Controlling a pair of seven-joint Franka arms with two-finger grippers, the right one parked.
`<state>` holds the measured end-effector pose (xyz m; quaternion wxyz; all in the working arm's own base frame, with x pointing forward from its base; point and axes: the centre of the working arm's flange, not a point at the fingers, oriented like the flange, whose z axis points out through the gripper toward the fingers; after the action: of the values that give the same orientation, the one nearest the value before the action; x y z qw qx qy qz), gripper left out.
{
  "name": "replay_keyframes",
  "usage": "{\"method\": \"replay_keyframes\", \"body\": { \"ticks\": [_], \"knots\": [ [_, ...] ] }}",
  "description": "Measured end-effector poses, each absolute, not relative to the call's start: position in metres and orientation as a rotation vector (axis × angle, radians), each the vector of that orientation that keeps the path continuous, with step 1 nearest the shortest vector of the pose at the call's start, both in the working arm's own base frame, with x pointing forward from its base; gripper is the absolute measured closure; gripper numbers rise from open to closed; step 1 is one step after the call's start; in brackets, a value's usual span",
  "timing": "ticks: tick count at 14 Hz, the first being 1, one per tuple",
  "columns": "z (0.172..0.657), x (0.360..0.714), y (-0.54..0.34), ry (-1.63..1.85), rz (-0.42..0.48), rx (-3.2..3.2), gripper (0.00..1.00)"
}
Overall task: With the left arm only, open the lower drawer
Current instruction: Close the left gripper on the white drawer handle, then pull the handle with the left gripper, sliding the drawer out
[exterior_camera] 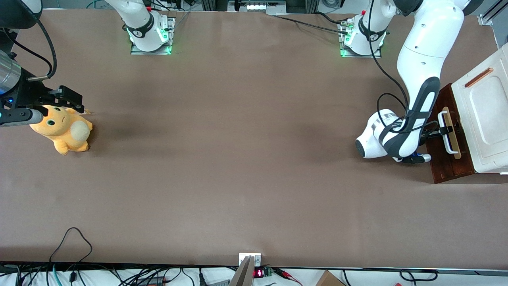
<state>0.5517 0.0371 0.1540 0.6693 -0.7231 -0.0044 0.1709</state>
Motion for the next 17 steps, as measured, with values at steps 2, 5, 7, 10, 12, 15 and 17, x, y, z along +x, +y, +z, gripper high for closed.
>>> {"method": "replay_keyframes", "body": {
  "ticks": [2,5,7,10,12,15,17],
  "knots": [
    [0.154,0.552,0.036,-0.014,0.381,-1.633,0.78],
    [0.154,0.552,0.034,-0.016,0.378,-1.635,0.78],
    [0.154,0.552,0.031,-0.020,0.373,-1.637,0.78],
    [0.155,0.552,0.026,-0.024,0.372,-1.643,0.78],
    [0.155,0.552,0.022,-0.023,0.372,-1.646,0.78],
    [0.155,0.551,0.017,-0.025,0.373,-1.653,0.79],
    [0.155,0.551,0.014,-0.023,0.371,-1.654,0.79]
  ]
}}
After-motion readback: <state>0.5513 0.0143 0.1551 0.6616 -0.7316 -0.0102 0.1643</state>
